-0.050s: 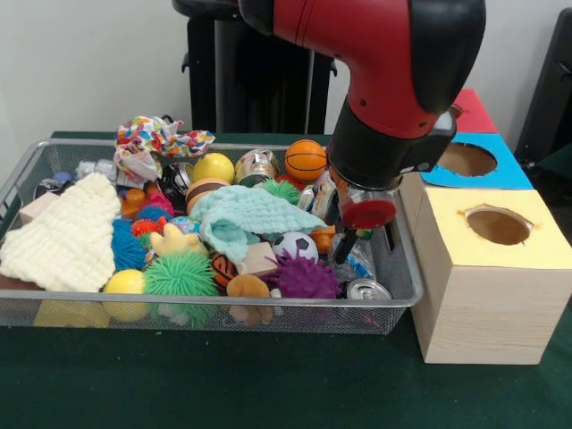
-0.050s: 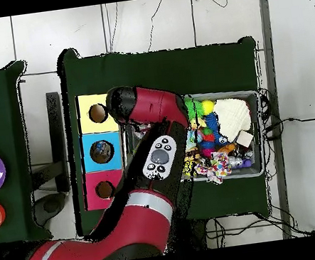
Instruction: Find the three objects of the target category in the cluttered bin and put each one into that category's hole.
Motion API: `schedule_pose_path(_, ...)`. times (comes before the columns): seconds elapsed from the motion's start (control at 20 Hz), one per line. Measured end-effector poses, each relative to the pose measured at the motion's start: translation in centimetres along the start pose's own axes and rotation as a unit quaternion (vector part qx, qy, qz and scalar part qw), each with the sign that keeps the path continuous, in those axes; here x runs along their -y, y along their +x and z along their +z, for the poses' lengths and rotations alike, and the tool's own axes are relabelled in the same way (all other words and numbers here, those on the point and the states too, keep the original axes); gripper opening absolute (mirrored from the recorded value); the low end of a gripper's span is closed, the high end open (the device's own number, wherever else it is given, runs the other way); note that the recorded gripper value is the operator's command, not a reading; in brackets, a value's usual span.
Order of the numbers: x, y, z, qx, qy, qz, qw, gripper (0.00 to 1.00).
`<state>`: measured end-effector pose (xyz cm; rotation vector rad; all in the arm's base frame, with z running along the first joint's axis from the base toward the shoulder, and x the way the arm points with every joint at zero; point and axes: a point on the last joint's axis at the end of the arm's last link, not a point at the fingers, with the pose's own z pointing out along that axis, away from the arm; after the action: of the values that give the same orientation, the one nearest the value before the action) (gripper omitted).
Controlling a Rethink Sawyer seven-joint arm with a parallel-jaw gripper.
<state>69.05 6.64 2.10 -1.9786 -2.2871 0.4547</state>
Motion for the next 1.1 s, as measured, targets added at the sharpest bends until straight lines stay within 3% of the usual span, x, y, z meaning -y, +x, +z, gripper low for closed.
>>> schedule_pose_path(0.35,1.1,1.0,3.4,-0.015,0.071,-0.008,0.9973,1.0)
schedule_pose_path(0.55,1.2,1.7,5.7,-0.018,0.097,-0.015,0.995,1.0)
schedule_pose_path(1.1,-0.1,2.2,8.3,-0.009,0.1,-0.021,0.9947,1.0)
